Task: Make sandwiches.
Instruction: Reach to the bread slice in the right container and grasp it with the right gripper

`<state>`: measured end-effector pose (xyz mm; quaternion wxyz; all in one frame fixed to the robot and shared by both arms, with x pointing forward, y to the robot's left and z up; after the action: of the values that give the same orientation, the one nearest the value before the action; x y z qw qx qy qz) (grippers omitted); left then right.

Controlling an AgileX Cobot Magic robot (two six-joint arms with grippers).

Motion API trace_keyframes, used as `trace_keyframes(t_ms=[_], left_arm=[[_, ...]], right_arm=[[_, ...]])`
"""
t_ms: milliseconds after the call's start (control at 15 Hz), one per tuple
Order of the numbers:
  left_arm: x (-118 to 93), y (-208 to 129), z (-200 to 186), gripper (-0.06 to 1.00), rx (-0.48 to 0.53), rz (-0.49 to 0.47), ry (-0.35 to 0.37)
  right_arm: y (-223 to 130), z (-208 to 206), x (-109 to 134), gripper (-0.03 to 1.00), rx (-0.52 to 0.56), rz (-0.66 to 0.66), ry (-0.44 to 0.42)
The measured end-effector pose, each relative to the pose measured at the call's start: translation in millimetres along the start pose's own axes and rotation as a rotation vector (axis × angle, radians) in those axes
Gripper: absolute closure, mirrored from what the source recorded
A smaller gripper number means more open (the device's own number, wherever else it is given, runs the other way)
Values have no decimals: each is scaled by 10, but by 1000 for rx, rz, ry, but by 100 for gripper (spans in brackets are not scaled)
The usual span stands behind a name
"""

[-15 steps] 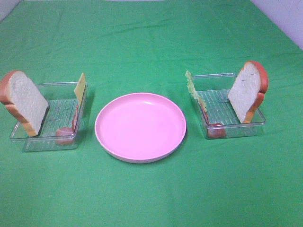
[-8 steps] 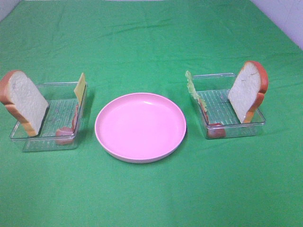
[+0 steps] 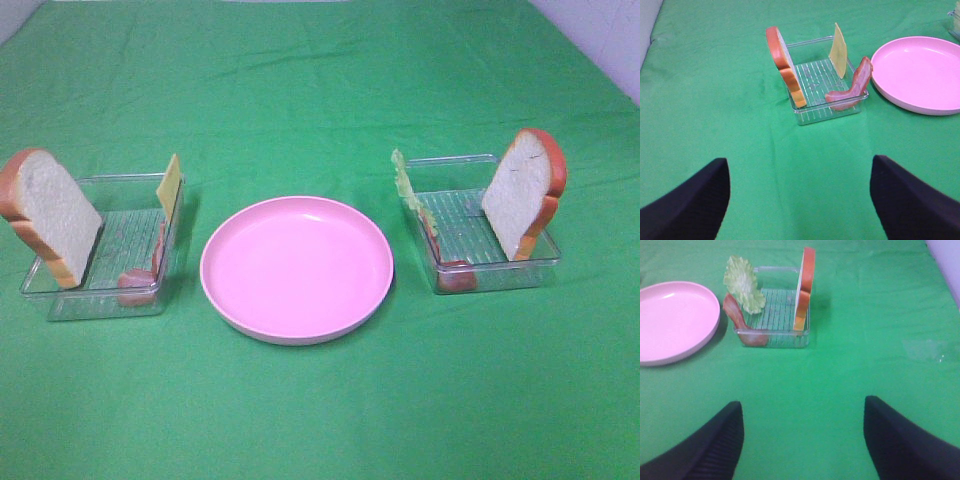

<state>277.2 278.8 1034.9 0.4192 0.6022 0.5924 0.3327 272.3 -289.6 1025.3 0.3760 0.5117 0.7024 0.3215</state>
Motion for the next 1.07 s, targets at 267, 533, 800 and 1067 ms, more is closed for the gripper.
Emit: trace_keyframes(t_ms=[267,533,800,1067], left_arm=[[0,0,0,21,0,0,0],[0,0,0,21,0,0,0],[0,0,0,21,0,0,0],[0,0,0,21,0,0,0]], right_arm=[[415,112,-134,32,-162,8,-52],[865,731,-288,33,-135,67,-32],[1070,1335,-364,36,94,99,35],[1278,2217,-407,32,454,138,167]])
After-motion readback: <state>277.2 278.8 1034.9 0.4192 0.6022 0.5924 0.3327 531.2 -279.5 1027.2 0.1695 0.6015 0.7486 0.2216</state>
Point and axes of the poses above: a point on each arm's last joint axis where the gripper is mounted, z pointing out along that axis toward the gripper, x along the wrist's bending axis when the last joint is at zero, y = z × x, the point moved 5 cm from there along z, pointing out along that axis toward the gripper, and after that the axes turned 9 degrees about -z, right-handed, at the moved point
